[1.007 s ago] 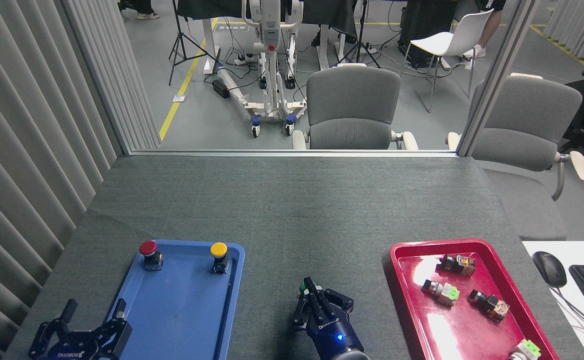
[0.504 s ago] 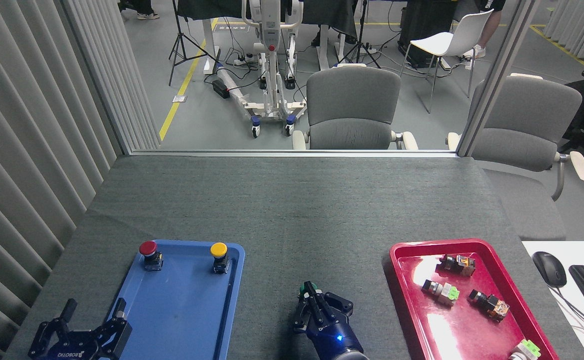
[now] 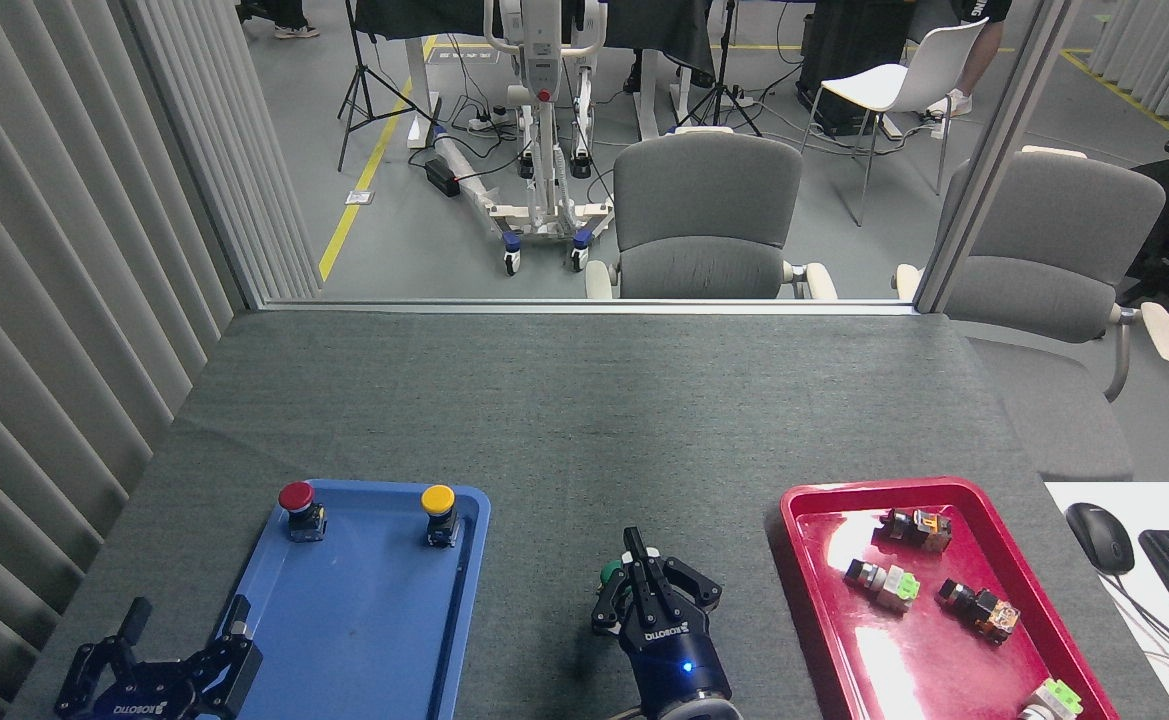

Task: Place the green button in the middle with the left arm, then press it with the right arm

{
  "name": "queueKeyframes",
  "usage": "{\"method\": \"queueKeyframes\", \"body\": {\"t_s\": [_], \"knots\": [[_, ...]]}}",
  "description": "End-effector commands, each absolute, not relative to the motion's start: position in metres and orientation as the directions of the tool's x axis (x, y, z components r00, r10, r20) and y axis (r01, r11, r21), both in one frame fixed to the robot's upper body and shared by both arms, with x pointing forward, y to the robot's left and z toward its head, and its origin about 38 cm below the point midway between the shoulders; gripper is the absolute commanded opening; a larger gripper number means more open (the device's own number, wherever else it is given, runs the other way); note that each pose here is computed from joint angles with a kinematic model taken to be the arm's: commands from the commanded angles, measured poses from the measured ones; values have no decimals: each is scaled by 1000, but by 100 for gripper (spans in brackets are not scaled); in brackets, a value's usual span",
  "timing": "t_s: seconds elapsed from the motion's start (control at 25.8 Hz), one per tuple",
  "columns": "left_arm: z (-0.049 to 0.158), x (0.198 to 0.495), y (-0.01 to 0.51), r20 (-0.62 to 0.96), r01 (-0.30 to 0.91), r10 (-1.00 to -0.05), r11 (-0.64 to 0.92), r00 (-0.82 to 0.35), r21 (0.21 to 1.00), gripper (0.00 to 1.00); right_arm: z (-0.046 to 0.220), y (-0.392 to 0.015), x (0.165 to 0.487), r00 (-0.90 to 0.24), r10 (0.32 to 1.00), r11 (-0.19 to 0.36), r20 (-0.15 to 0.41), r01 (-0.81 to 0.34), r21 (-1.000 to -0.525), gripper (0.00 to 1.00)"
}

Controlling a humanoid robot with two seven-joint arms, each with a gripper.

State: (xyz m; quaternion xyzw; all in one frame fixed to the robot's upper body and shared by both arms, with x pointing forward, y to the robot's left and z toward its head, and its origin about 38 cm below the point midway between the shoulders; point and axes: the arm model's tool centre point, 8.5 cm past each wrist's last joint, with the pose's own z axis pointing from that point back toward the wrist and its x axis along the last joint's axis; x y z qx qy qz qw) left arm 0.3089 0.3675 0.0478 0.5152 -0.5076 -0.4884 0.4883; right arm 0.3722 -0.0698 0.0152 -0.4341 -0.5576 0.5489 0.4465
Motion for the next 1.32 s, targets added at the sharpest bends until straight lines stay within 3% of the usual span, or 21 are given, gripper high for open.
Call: {"method": "queueKeyframes", "body": {"t_s": [0.0, 0.23, 0.5, 0.74, 1.05, 1.28], "knots": [[48, 309, 366, -5, -49, -1000, -6, 3, 999, 99, 22, -75, 369, -183, 983, 37, 27, 50, -998, 99], [52, 312, 363, -6, -60, -1000, -6, -8, 998, 99, 11, -130, 355, 3, 996, 94, 94, 67, -993, 99], [56, 315, 369, -17, -53, -1000, -17, 14, 998, 99, 19, -170, 332, 71, 991, 107, 115, 106, -989, 100], [64, 313, 391, -27, -73, -996, -34, 89, 997, 99, 15, -206, 321, 74, 996, 44, 51, 97, -994, 100], [67, 298, 421, -31, -76, -983, -46, 179, 996, 99, 11, -209, 307, 74, 996, 39, 46, 84, -996, 100], [66, 297, 419, -30, -76, -985, -43, 170, 996, 99, 11, -212, 307, 74, 997, 32, 38, 80, -996, 100]]}}
